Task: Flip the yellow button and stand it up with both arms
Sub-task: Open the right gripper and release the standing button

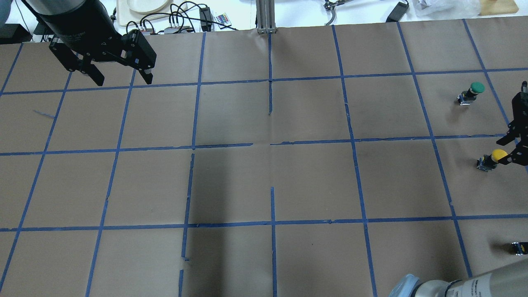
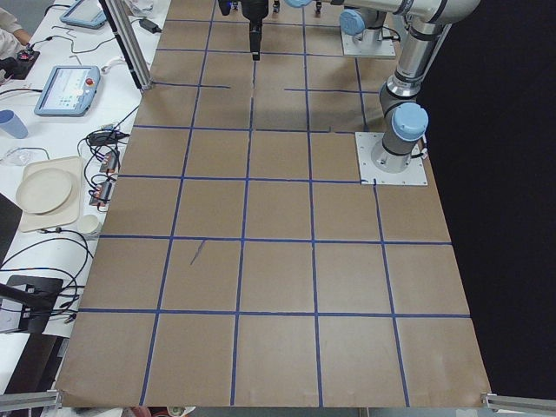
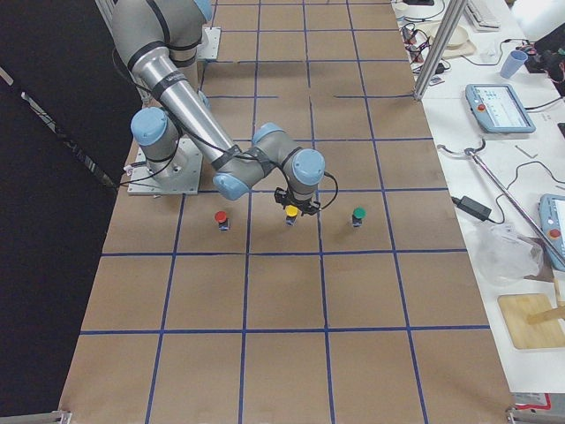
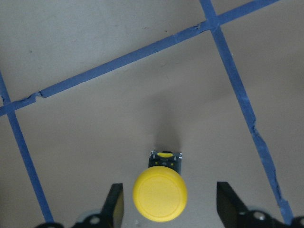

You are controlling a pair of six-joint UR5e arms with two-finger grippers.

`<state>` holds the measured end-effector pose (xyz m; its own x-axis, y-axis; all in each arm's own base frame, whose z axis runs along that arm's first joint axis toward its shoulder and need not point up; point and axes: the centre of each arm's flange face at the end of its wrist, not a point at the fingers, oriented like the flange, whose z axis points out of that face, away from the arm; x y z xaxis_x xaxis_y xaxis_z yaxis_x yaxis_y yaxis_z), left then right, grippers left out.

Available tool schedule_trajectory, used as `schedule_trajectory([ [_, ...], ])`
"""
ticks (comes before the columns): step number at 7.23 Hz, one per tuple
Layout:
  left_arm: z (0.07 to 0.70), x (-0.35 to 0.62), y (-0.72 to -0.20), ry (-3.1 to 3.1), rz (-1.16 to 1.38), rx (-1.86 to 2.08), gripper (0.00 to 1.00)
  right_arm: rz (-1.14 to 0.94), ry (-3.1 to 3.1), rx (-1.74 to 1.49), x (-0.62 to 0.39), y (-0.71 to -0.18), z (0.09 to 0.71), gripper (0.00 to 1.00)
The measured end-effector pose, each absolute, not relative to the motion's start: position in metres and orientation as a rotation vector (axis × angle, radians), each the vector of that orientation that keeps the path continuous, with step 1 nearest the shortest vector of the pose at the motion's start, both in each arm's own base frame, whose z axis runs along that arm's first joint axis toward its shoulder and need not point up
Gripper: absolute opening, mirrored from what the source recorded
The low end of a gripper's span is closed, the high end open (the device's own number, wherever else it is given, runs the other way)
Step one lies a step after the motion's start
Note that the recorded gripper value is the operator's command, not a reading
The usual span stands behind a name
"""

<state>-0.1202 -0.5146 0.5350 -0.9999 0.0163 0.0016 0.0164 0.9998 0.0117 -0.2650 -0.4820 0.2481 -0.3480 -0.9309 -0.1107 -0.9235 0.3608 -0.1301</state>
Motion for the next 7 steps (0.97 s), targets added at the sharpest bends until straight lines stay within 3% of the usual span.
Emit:
schedule_trajectory([
  [3,0.536,-0.12,-0.514,-3.14,-0.014,-0.025,0.99,-0.072,2.616,-1.535,-0.27,-0.493,0.306,0.99],
  [7,0.54,-0.12,-0.515,-3.14,-0.002,-0.025,1.0,-0.045,2.968,-0.785,-0.158,-0.48,0.42,1.0],
])
